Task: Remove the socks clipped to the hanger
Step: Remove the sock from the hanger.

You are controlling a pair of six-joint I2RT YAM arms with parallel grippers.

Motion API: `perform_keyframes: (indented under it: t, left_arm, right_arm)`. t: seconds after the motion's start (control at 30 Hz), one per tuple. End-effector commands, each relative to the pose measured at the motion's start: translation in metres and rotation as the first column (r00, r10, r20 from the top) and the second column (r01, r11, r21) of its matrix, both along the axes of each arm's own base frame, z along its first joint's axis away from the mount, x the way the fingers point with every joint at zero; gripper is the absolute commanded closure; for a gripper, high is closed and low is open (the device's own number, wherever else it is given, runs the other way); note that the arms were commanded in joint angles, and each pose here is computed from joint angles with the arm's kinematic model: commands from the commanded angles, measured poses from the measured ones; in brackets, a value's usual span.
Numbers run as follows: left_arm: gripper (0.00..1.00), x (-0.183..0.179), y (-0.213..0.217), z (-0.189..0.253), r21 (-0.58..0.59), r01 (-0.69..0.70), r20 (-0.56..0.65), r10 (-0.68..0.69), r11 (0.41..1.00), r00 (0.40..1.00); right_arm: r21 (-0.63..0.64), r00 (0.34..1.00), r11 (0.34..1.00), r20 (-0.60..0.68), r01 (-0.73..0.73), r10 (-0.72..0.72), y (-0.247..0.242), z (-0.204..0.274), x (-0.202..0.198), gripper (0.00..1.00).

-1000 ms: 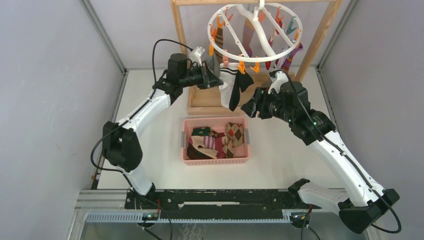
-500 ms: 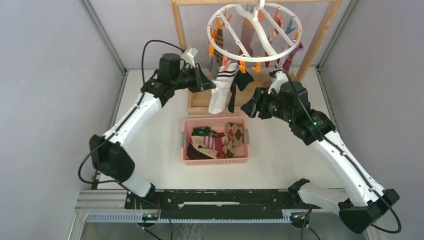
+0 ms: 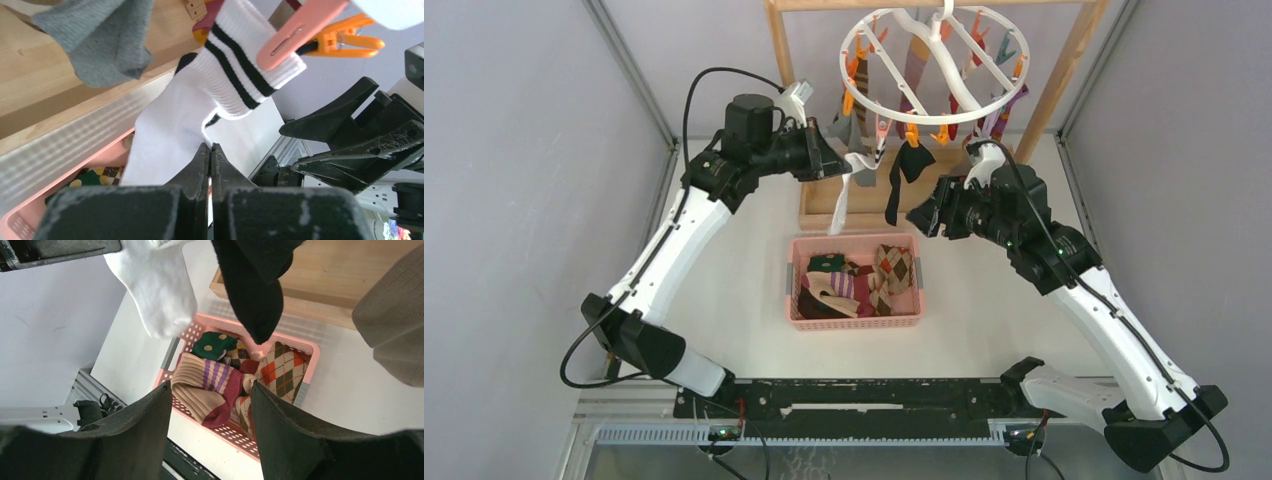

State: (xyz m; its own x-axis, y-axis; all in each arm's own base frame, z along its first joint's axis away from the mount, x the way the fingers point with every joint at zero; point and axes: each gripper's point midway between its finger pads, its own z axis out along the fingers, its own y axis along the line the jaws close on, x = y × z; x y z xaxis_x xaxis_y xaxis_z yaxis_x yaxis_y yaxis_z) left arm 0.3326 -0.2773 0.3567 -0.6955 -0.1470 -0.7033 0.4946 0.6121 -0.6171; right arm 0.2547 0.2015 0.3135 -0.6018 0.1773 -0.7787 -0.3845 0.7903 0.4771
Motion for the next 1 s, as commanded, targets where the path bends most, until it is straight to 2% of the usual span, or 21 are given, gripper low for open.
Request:
perform_keyframes:
  t: [0.0,0.47,0.7,0.97]
  left_arm:
    - [1.0,-0.026,-0.001,0.047,-0.029,0.037,0.081,-0.034,0.999,0.996]
    - [1.0,-0.068,-0.022,0.103,-0.167,0.14,0.064,-0.131,0.976,0.989]
    - [1.0,-0.085,-0.03,0.105,-0.182,0.171,0.05,-0.164,0.968,0.985]
    - [1.0,-0.097,-0.036,0.105,-0.192,0.186,0.042,-0.181,0.964,0.983]
  right_arm:
    - [0.069,0.997,0.997,0.072,-0.032,0.027,0.005,0.026,-0.007,0.34]
    - [0.136,0.983,0.976,0.093,-0.173,0.161,0.031,0.038,-0.016,0.31]
    - [0.171,0.964,0.955,0.151,-0.244,0.219,0.05,0.051,-0.016,0.3]
    - [0.17,0.937,0.927,0.165,-0.335,0.308,0.074,0.053,-0.039,0.3]
